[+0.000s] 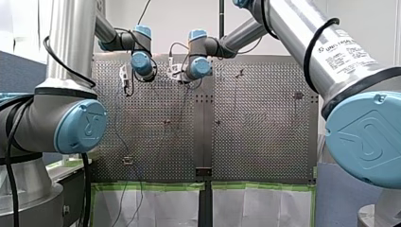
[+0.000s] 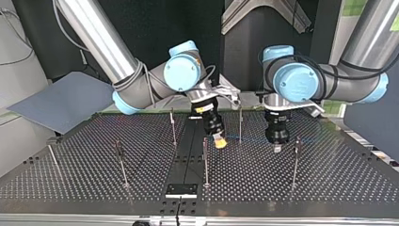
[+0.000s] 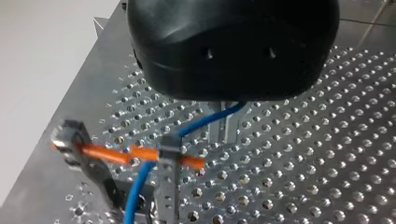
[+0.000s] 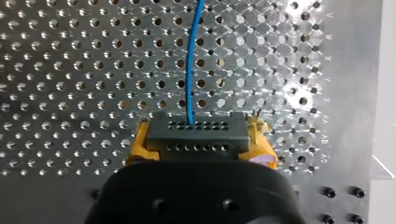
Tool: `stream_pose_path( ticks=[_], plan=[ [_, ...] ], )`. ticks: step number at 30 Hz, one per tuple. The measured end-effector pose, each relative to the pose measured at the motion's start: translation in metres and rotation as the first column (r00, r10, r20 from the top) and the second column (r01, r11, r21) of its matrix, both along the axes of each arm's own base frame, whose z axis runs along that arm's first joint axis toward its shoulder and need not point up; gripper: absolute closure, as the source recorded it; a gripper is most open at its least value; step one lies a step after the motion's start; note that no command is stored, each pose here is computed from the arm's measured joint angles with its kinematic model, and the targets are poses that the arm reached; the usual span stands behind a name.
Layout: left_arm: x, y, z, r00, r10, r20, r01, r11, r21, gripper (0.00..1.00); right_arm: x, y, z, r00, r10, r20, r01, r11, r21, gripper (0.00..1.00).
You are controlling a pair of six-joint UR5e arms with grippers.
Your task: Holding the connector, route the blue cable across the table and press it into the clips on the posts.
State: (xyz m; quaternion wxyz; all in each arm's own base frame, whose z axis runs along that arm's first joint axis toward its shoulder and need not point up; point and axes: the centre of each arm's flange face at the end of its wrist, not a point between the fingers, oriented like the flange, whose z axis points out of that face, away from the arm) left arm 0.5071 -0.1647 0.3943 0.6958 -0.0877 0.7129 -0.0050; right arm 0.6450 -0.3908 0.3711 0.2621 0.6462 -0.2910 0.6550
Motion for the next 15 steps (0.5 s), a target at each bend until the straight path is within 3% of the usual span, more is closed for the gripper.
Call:
stream_pose_path(
  ticks=[7, 15],
  plan=[
    [-0.020, 0.002, 0.002, 1.0000, 0.009, 0.002, -0.009, 1.0000, 0.000, 1.00, -0.004, 0.001, -0.015, 0.9998, -0.004, -0.022, 0.005, 0.9998, 0.019, 1.00],
    [-0.039, 0.003, -0.011, 0.9993, 0.028, -0.027, -0.027, 0.9995, 0.013, 1.00, -0.004, 0.002, -0.021, 0.9995, -0.002, -0.031, 0.003, 0.9996, 0.027, 1.00]
  ],
)
